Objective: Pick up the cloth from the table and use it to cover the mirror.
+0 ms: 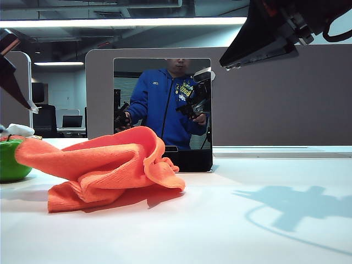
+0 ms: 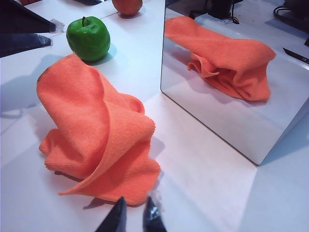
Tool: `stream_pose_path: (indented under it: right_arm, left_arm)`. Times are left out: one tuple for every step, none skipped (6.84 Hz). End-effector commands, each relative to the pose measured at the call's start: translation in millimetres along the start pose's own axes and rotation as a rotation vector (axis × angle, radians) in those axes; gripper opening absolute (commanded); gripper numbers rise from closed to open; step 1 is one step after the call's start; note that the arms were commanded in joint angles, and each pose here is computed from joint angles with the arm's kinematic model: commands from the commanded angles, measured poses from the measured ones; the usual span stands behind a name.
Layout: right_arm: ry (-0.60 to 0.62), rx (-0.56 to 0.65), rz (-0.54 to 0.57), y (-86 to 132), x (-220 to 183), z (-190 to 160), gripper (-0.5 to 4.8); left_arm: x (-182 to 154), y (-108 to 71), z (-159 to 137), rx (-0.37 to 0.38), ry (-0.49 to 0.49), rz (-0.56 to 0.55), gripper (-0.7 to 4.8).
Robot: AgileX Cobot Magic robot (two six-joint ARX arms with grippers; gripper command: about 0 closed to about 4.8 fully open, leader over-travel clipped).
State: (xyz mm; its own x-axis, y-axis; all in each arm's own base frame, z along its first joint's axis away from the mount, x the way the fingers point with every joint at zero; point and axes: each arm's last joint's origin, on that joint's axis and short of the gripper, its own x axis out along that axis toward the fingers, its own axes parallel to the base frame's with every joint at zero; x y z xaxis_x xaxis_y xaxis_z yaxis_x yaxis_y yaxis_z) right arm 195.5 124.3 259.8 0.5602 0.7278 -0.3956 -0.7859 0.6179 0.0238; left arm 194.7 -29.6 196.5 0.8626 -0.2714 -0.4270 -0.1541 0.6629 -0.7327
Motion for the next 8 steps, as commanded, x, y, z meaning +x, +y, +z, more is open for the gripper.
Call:
stream_pose_path:
  right_arm:
    - [-0.022, -0.007, -0.003, 0, -1, 3, 0.56]
    - [-0.022, -0.007, -0.003, 0, -1, 3, 0.56]
    - [-0.021, -0.007, -0.004, 0, -1, 3, 0.56]
    - [-0.019, -0.005, -0.003, 0, -1, 3, 0.56]
    - [0.013, 0.006, 0.001, 0, -1, 0, 0.65]
    - [0.026, 0.011, 0.003, 1, -1, -2, 0.65]
    - [0.026, 0.011, 0.002, 0, -1, -2, 0.68]
    - [0.026, 0.011, 0.002, 0, -1, -2, 0.68]
  left_arm:
    - [5, 2.0, -2, -0.061, 0.035, 0.011, 2.51]
    - [9, 4.7, -3, -0.066, 0.048, 0.027, 2.51]
    - [26, 8.1, -3, -0.093, 0.058, -0.002, 2.51]
    - [30, 8.5, -3, -0.099, 0.05, -0.012, 2.5]
    - [39, 11.7, -4, -0.119, 0.048, -0.014, 2.5]
    - [44, 13.2, -4, -0.121, 0.057, -0.002, 2.47]
    - [60, 6.1, 5, -0.119, 0.05, -0.011, 2.46]
    - [65, 2.7, 9, -0.119, 0.06, -0.02, 2.4]
